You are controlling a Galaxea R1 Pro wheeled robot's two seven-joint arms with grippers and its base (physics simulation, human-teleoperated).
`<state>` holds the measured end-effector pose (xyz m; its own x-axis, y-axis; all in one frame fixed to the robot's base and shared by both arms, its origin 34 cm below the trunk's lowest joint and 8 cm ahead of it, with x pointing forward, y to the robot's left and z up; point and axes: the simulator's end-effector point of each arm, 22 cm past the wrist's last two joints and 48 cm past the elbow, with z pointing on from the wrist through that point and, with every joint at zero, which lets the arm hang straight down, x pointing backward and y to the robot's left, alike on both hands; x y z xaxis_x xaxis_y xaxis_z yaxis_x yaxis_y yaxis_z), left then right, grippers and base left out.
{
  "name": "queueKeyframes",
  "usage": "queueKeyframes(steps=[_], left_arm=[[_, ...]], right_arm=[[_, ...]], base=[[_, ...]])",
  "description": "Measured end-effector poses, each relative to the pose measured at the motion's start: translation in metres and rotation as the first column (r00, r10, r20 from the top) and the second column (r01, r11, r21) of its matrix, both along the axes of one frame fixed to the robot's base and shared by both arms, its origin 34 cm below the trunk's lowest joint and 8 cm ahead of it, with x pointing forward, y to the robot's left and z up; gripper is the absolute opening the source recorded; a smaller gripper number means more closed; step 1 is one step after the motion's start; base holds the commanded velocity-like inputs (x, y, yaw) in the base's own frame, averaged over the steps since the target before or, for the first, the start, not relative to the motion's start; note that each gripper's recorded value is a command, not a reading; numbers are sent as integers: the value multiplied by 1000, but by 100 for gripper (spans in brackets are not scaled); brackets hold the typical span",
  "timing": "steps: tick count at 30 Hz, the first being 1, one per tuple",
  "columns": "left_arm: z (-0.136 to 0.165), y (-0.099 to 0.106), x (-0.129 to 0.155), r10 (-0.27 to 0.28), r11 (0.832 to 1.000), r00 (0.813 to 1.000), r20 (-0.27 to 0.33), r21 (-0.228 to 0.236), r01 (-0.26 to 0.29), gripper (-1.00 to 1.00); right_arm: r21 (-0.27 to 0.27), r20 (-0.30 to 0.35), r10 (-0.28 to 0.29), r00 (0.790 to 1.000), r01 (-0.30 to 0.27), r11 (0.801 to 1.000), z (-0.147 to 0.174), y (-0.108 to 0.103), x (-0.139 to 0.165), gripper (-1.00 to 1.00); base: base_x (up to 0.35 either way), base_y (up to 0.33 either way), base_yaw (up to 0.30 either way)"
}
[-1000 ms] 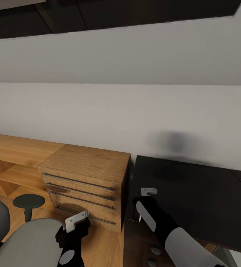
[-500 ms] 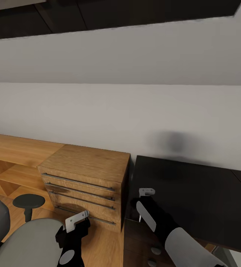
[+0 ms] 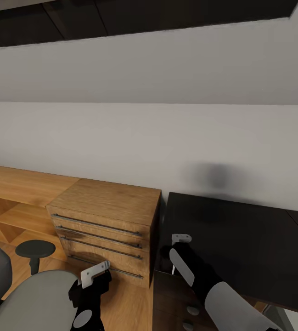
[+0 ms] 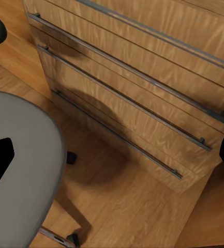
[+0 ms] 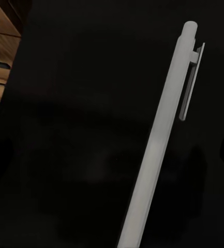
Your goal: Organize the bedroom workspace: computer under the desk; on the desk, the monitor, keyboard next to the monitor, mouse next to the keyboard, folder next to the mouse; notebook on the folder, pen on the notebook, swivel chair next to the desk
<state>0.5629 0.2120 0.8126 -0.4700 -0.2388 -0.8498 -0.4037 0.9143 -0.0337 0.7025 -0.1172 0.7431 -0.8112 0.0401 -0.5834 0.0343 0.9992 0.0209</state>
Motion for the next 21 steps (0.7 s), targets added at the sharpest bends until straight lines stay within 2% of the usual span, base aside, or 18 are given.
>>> queueKeyframes(steps=[16,21], left_arm=[[-8,0,0,1,1000,1000,-1,1,-1,100],[-8,1,0,1,1000,1000,-1,1,-1,100]], right_arm=[[-3,-4,0,1000,0,1000,-9,-1,-1,100],[-10,-4,-5,1000,5,1000,-11,-8,0,100]], base=[[0,0,0],[0,0,0]])
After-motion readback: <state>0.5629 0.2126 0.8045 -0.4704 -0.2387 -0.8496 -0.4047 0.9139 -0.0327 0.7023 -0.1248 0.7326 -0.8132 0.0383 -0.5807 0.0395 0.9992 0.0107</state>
